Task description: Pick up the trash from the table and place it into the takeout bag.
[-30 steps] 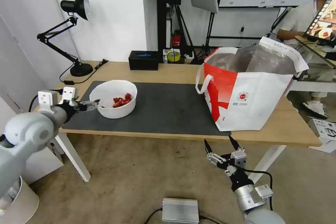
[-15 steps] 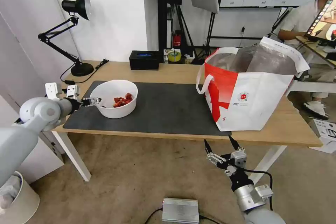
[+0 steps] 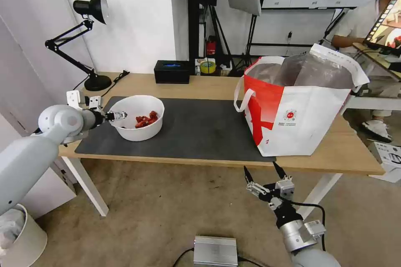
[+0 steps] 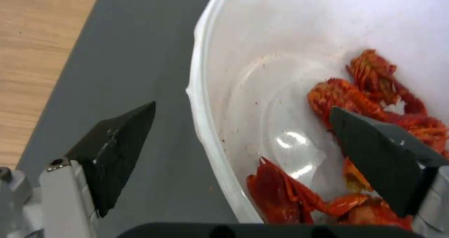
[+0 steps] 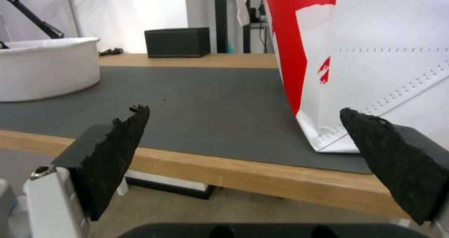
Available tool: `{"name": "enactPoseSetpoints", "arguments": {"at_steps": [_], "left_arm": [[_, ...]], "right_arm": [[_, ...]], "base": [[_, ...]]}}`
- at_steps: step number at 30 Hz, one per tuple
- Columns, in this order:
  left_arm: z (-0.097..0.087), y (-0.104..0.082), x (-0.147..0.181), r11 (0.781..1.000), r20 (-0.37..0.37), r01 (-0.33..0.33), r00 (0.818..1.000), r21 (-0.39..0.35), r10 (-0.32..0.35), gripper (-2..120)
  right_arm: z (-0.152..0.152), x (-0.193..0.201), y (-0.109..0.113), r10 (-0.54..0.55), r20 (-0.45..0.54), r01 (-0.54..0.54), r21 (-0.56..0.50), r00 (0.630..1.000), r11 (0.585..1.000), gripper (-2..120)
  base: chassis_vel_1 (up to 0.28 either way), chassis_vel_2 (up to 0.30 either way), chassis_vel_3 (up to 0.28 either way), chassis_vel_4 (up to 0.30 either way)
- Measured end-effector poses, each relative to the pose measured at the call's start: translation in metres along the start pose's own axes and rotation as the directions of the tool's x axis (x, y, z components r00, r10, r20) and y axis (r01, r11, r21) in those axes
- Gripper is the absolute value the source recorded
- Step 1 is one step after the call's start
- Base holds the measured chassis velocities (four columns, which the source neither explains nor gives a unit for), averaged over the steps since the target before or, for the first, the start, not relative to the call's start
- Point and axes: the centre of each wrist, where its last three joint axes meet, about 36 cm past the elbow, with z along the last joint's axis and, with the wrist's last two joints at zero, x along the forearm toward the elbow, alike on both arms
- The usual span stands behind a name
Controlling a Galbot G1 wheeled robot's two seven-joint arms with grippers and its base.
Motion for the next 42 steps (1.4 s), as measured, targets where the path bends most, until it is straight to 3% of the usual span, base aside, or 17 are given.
{"name": "enactPoseSetpoints", "arguments": {"at_steps": [12,22,26,28,30,36,40,42], "left_arm": [[-0.005,-0.007,-0.007,0.999,-0.026,0.036,0.999,-0.033,-0.037,98],[-0.006,-0.010,-0.003,0.996,-0.034,0.037,0.999,-0.076,-0.040,61],[-0.008,-0.010,-0.002,0.996,-0.034,0.042,0.998,-0.084,-0.045,52],[-0.009,-0.010,-0.001,0.994,-0.034,0.047,0.998,-0.095,-0.050,40],[-0.009,-0.010,-0.001,0.994,-0.035,0.048,0.998,-0.099,-0.052,37],[-0.008,-0.005,0.008,0.992,-0.045,0.008,0.999,-0.129,-0.014,12],[-0.009,-0.005,0.008,0.991,-0.045,0.004,0.999,-0.133,-0.010,0],[-0.009,-0.005,0.009,0.991,-0.045,0.005,0.999,-0.135,-0.011,0]], "right_arm": [[0.000,0.000,0.000,0.000,0.000,0.000,0.000,1.000,1.000,100],[0.000,0.000,0.000,0.000,0.000,0.000,0.000,1.000,1.000,100],[0.000,0.000,0.000,0.000,0.000,0.000,0.000,1.000,1.000,100],[0.000,0.000,0.000,0.000,0.000,0.000,0.000,1.000,1.000,100],[0.000,0.000,0.000,0.000,0.000,0.000,0.000,1.000,1.000,100],[0.000,0.000,0.000,0.000,0.000,0.000,0.000,1.000,1.000,100],[0.000,0.000,0.000,0.000,0.000,0.000,0.000,1.000,1.000,100],[0.000,0.000,0.000,0.000,0.000,0.000,0.000,1.000,1.000,100]], "base": [[0.000,0.000,0.000,0.000],[0.000,0.000,0.000,0.000],[0.000,0.000,0.000,0.000],[0.000,0.000,0.000,0.000],[0.000,0.000,0.000,0.000],[0.000,0.000,0.000,0.000],[0.000,0.000,0.000,0.000],[0.000,0.000,0.000,0.000]]}}
